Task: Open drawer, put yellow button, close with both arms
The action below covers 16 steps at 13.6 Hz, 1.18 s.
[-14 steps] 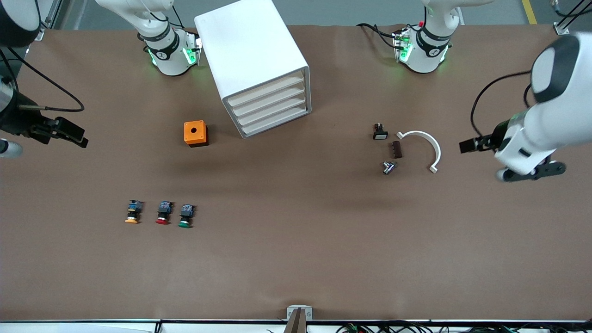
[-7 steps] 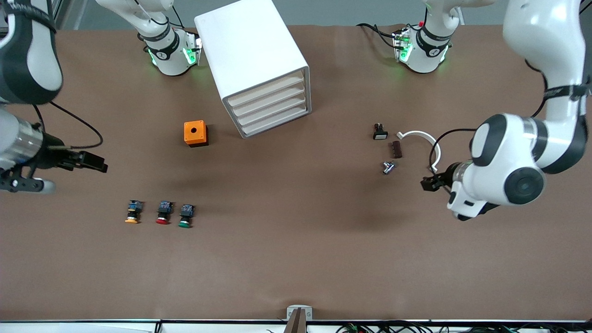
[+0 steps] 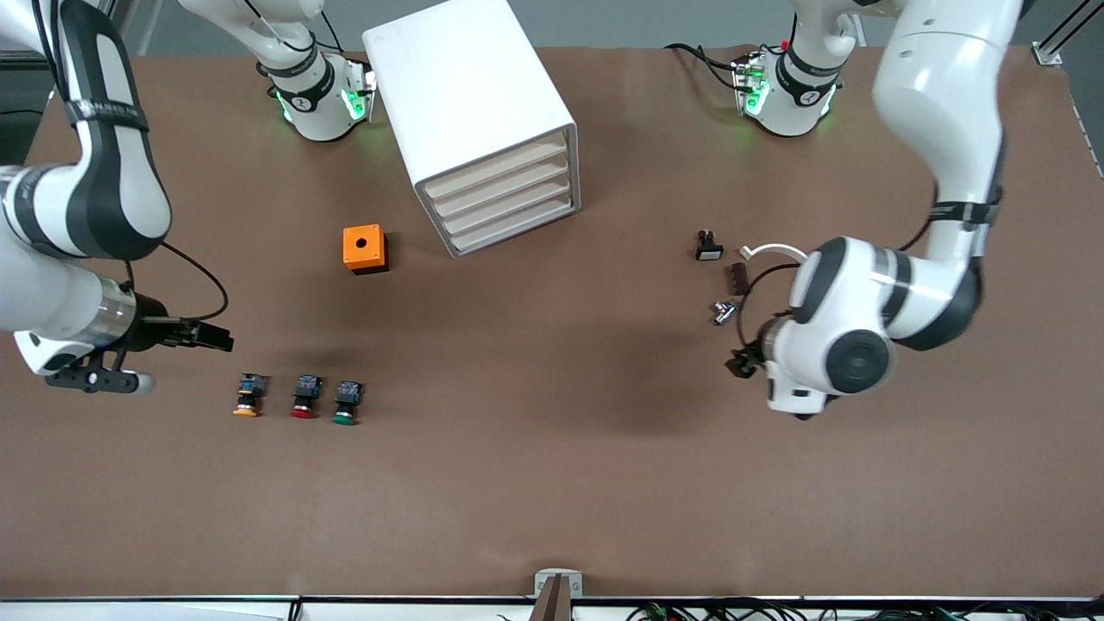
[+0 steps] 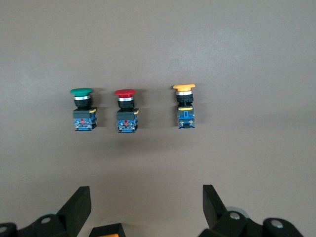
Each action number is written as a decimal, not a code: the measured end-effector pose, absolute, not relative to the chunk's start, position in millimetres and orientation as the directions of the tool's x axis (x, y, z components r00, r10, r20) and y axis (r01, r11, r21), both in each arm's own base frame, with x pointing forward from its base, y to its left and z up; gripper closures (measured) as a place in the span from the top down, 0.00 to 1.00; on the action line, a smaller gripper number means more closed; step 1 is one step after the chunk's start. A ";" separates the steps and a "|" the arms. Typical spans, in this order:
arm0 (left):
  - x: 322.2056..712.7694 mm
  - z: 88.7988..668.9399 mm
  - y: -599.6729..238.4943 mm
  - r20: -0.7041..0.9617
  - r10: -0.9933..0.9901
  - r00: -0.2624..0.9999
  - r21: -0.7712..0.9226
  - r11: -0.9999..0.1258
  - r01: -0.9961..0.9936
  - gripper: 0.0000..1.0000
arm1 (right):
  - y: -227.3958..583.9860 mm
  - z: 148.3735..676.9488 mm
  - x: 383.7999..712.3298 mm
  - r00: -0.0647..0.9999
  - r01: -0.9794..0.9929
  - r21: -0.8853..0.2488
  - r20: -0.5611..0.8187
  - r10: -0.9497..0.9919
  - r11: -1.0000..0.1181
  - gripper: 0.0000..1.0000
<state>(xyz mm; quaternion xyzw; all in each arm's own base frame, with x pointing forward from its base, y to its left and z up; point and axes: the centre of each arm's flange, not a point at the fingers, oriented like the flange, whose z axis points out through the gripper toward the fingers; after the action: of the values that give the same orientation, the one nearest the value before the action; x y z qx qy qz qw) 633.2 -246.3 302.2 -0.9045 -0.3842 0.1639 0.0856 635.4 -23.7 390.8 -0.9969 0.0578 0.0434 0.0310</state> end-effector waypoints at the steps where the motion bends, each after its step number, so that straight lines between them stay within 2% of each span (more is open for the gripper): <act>1: 625.3 292.7 -269.1 -0.236 0.770 0.593 -0.294 -0.638 0.712 1.00 | -26.5 378.8 638.0 0.989 -0.123 -0.057 -0.095 -0.117 -0.991 1.00; 5: 597.9 263.0 -336.5 -0.308 0.889 0.338 -0.358 -0.438 0.825 1.00 | -39.8 332.3 641.3 0.985 -0.146 -0.056 -0.105 -0.139 -0.988 1.00; 8: 584.3 264.2 -365.2 -0.342 0.929 0.139 -0.431 -0.286 0.855 1.00 | -39.2 291.5 628.9 0.986 -0.150 -0.055 -0.085 -0.146 -0.987 1.00; 13: 563.1 283.2 -418.4 -0.482 0.863 -0.153 -0.556 -0.167 0.814 1.00 | -38.1 248.3 616.7 0.981 -0.154 -0.052 -0.125 -0.147 -0.987 1.00; 16: 561.3 286.5 -424.9 -0.486 0.830 -0.275 -0.625 -0.110 0.773 1.00 | -38.4 235.0 617.5 0.981 -0.156 -0.052 -0.122 -0.149 -0.986 1.00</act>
<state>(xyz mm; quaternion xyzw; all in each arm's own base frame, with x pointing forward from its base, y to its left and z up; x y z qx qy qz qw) 561.3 -424.9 286.5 -0.6012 -0.6663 0.4398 0.0323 617.5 -38.4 235.0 -0.9949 0.0765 0.0588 0.0306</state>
